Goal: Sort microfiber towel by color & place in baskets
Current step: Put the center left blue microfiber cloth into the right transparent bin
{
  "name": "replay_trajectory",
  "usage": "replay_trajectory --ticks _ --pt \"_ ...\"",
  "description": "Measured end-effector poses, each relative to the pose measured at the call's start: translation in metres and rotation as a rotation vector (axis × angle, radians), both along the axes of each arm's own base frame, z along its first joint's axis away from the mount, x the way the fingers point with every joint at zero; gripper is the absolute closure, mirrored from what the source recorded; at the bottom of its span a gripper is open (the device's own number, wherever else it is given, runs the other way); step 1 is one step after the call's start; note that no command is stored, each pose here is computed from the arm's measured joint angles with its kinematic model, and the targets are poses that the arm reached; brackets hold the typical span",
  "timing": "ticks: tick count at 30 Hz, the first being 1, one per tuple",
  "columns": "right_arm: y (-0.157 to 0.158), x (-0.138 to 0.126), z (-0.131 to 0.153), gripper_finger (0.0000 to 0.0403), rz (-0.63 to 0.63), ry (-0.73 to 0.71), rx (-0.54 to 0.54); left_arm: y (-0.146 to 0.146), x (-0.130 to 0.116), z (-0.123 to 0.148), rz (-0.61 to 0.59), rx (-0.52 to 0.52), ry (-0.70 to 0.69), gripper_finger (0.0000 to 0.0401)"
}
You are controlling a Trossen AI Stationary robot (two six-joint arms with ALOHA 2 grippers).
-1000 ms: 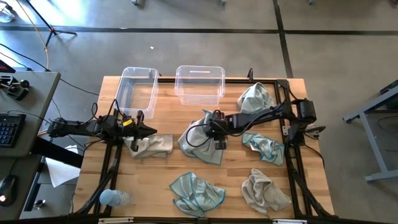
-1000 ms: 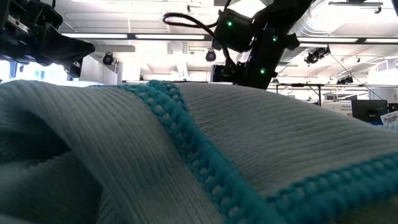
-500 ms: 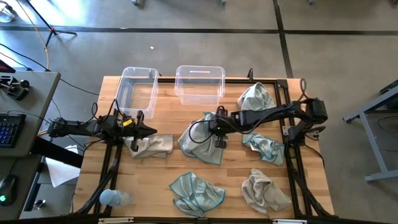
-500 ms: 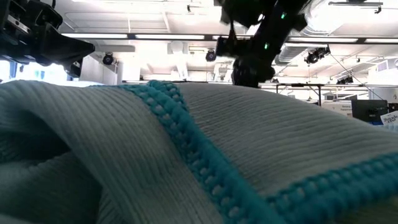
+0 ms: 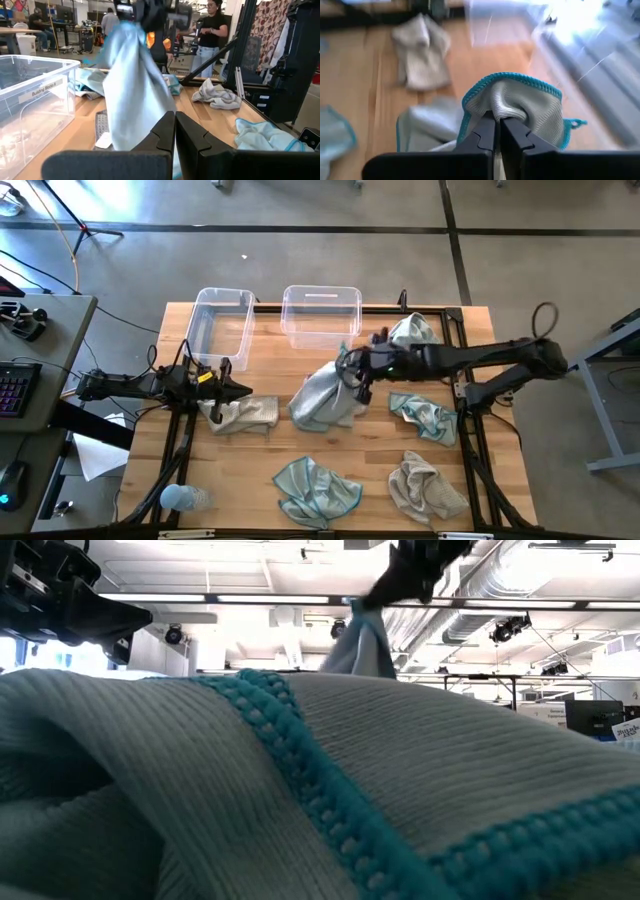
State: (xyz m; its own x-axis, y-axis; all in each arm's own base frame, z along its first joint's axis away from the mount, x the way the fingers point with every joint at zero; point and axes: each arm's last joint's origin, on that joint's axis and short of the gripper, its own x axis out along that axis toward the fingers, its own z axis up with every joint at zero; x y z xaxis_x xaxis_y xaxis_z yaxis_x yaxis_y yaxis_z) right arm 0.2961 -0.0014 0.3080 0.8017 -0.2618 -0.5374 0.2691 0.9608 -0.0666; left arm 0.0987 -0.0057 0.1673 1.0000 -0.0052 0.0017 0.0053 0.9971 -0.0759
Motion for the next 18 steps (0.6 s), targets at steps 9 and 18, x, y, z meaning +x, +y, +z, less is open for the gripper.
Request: replay_trajectory --ticks 9,18 --pt "-0.004 -0.006 0.055 0.0402 -0.103 -0.228 -0.069 0.0 0.0 0.0 0.0 0.0 0.0 0.0401" --pt "-0.017 0.017 0.138 0.0402 -0.131 -0.427 -0.164 0.0 0.0 0.0 0.0 0.0 0.0 0.0401"
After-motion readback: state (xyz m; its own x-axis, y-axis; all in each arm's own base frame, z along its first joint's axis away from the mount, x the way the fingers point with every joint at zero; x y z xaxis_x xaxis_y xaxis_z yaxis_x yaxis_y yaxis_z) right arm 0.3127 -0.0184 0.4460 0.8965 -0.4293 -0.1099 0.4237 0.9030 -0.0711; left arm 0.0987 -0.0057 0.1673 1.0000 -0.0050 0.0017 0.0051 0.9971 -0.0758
